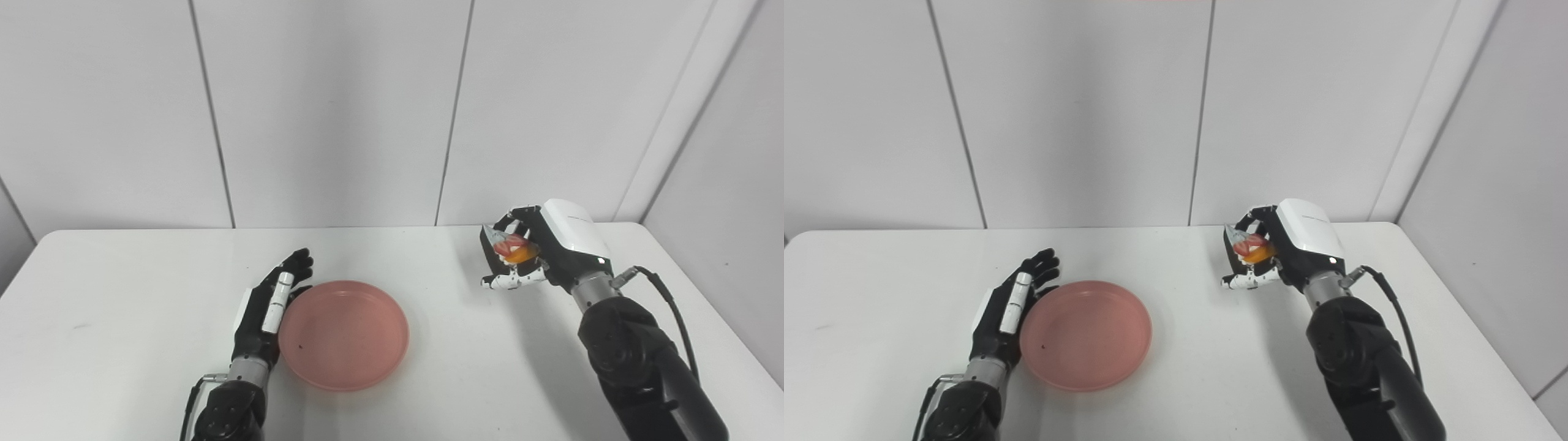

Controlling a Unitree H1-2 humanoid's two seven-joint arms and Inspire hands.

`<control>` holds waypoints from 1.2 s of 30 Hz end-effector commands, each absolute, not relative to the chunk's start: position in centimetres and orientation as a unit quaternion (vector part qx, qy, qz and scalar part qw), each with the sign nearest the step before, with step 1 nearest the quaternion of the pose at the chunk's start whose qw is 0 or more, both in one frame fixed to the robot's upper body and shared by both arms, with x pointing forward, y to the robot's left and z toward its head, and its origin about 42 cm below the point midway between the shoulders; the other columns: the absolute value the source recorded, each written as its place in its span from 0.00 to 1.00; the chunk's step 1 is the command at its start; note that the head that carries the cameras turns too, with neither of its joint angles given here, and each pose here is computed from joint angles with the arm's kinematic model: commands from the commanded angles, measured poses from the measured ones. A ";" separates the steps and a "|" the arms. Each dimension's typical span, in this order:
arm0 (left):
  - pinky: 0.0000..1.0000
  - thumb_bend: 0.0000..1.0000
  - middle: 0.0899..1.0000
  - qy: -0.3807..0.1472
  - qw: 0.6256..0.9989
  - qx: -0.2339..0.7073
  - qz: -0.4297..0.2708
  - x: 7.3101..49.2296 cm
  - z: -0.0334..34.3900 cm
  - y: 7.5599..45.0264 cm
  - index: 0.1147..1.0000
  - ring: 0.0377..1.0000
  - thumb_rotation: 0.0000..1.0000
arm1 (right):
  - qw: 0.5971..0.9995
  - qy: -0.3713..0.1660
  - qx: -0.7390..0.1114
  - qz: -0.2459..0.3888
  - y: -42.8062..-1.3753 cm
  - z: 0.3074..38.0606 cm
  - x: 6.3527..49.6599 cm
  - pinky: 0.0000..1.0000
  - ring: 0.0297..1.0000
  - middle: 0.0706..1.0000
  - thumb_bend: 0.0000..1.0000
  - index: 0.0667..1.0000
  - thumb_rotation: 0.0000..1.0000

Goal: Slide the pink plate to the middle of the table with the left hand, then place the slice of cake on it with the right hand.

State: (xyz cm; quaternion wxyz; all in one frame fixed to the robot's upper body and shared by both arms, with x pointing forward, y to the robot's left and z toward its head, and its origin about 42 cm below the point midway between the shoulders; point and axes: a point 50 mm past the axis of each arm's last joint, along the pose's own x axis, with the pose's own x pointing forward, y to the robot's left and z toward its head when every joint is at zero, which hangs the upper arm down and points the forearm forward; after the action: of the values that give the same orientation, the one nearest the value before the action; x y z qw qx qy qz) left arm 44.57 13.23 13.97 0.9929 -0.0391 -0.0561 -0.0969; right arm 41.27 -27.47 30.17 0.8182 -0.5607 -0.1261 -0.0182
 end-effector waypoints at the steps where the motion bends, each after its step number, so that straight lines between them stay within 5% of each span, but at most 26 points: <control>1: 0.77 0.74 0.81 0.013 0.993 -0.040 -0.113 43.0 10.5 11.2 0.74 0.84 0.91 | 0.809 -0.190 -0.556 -0.014 -26.0 33.1 41.8 0.20 0.25 0.32 0.52 0.46 0.14; 16: 0.75 0.73 0.81 0.014 0.993 -0.037 -0.115 42.9 10.3 10.6 0.73 0.83 0.91 | 0.812 -0.228 -0.532 0.076 -16.7 31.4 42.1 0.16 0.20 0.27 0.52 0.45 0.14; 36: 0.76 0.72 0.82 0.018 0.992 -0.039 -0.120 42.8 10.3 10.2 0.74 0.84 0.92 | 0.841 -0.205 -0.483 0.132 -13.1 26.2 44.6 0.17 0.21 0.28 0.52 0.46 0.13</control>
State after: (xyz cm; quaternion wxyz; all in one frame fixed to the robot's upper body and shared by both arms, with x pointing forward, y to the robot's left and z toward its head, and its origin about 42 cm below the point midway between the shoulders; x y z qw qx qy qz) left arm 44.79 12.21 14.00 0.9929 -0.0352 -0.0561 -0.0991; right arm 43.97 -14.23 23.33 0.8457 -0.4942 -0.1417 0.1428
